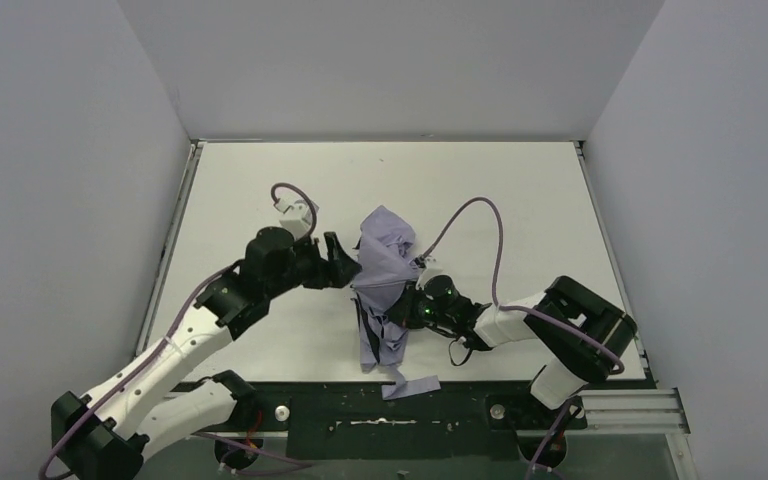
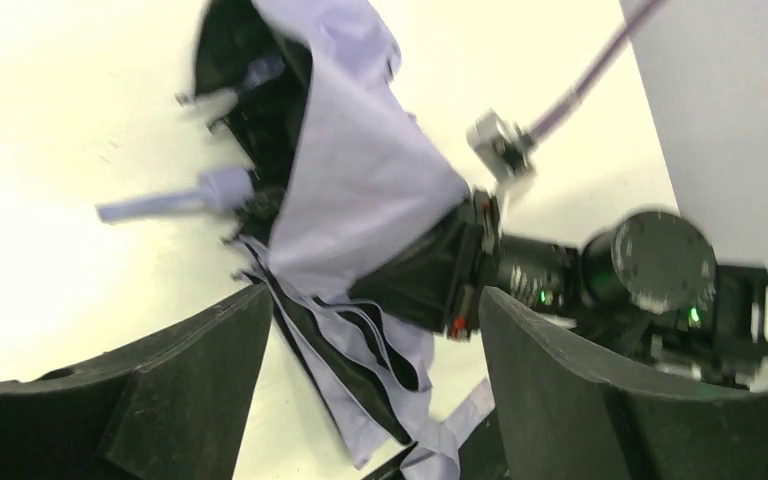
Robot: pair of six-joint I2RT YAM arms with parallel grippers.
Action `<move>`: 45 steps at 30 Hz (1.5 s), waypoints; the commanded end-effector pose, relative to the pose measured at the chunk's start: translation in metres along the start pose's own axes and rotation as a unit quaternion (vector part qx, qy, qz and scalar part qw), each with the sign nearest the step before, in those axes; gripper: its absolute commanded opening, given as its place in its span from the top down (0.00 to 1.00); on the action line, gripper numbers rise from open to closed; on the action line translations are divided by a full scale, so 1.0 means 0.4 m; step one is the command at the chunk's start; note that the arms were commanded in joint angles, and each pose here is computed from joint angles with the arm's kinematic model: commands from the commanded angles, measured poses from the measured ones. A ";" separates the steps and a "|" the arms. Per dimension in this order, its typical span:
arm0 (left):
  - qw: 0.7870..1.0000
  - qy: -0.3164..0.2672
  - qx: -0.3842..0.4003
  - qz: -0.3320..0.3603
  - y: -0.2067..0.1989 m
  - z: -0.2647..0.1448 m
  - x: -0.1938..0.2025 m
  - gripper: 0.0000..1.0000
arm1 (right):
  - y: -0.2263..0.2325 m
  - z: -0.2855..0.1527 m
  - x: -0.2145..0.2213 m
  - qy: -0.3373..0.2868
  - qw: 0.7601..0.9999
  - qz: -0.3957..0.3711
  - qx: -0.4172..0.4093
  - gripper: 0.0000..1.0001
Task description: Put away the umbrella
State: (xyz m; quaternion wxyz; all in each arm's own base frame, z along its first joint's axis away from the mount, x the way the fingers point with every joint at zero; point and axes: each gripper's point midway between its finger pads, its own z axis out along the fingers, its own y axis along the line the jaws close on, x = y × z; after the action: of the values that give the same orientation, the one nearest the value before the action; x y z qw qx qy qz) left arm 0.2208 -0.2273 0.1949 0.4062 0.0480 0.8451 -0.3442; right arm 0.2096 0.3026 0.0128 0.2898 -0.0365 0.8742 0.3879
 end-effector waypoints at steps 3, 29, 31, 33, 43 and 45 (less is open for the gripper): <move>0.998 0.008 -0.069 -0.002 -0.016 -0.015 -0.173 0.21 | -0.230 -0.130 0.137 0.155 0.962 -0.117 0.192 1.00; 0.935 0.018 -0.119 -0.333 0.127 0.290 -0.168 0.29 | -0.202 -0.128 0.120 0.142 0.965 -0.121 0.183 1.00; 0.934 0.012 -0.115 -0.339 0.131 0.309 -0.172 0.34 | -0.203 -0.127 0.121 0.142 0.965 -0.121 0.183 1.00; 0.933 0.011 -0.110 -0.342 0.131 0.331 -0.177 0.40 | -0.202 -0.125 0.123 0.143 0.965 -0.120 0.183 1.00; 0.943 0.025 -0.090 -0.321 0.134 0.432 -0.197 0.76 | -0.196 -0.116 0.130 0.146 0.964 -0.125 0.181 1.00; 0.947 0.023 -0.089 -0.307 0.136 0.438 -0.212 0.83 | -0.197 -0.115 0.132 0.146 0.965 -0.124 0.181 1.00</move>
State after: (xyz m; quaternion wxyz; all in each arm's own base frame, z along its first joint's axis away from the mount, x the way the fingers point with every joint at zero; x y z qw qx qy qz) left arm 0.3808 -0.2623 0.1044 0.2079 -0.2870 0.8759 -0.3275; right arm 0.2003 0.2759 0.0118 0.2864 -0.1382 0.9040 0.2859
